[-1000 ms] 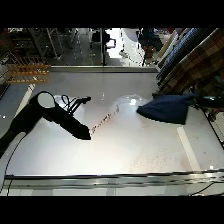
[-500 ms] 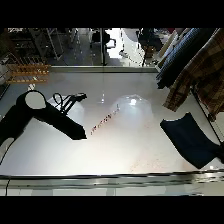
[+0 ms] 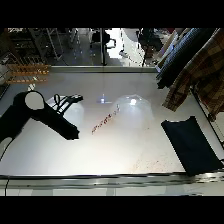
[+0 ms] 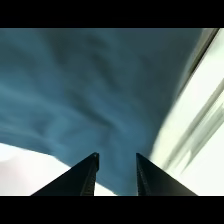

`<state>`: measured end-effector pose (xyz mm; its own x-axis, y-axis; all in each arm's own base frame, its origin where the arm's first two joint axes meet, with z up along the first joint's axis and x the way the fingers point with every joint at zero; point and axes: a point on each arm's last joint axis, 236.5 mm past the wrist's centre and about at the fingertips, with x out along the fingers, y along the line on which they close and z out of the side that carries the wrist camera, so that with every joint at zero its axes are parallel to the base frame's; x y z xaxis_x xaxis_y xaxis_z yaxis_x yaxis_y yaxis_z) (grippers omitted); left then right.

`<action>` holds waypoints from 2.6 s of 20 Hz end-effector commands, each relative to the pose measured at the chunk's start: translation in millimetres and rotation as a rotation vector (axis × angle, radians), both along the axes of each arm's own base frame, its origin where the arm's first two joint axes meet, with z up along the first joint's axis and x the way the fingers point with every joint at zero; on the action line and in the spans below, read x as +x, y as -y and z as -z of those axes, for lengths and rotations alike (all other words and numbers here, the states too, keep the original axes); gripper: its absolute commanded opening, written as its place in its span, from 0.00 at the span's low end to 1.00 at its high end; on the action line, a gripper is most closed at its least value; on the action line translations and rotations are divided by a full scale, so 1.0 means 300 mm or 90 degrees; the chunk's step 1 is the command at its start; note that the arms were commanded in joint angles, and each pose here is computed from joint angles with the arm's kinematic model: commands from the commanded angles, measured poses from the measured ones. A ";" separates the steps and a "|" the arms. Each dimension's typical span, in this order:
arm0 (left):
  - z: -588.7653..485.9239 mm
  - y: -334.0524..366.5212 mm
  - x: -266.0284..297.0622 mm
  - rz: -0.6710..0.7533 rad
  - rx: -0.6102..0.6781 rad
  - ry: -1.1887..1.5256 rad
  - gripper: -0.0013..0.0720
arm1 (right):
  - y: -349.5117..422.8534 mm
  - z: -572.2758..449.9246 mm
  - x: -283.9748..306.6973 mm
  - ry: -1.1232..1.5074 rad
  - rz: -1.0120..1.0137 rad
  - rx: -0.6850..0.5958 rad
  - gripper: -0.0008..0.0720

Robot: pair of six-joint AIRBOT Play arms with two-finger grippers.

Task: Fold the clothes and pants, and hang the long-sleeved shirts on hangers.

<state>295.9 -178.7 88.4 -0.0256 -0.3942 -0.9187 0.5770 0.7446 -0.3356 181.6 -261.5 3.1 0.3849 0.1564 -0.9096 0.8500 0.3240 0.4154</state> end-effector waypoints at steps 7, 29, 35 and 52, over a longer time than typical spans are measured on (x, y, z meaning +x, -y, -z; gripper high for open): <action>0.046 -0.831 0.056 -0.435 0.280 -0.037 0.04 | -0.545 -0.232 0.534 0.119 -0.489 -0.064 0.54; -0.121 -0.950 0.109 -0.638 0.205 0.111 0.04 | -0.722 -0.275 0.974 0.268 -0.637 -0.505 0.04; -0.121 -0.950 0.109 -0.638 0.205 0.111 0.04 | -0.721 -0.275 0.974 0.268 -0.637 -0.505 0.04; -0.121 -0.950 0.109 -0.638 0.205 0.111 0.04 | -0.721 -0.275 0.974 0.268 -0.637 -0.505 0.04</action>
<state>328.8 105.8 124.3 0.3171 0.0985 -0.9433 -0.3256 0.9455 -0.0107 474.4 -45.9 85.9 0.6882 0.0202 -0.7253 -0.0329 0.9995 -0.0034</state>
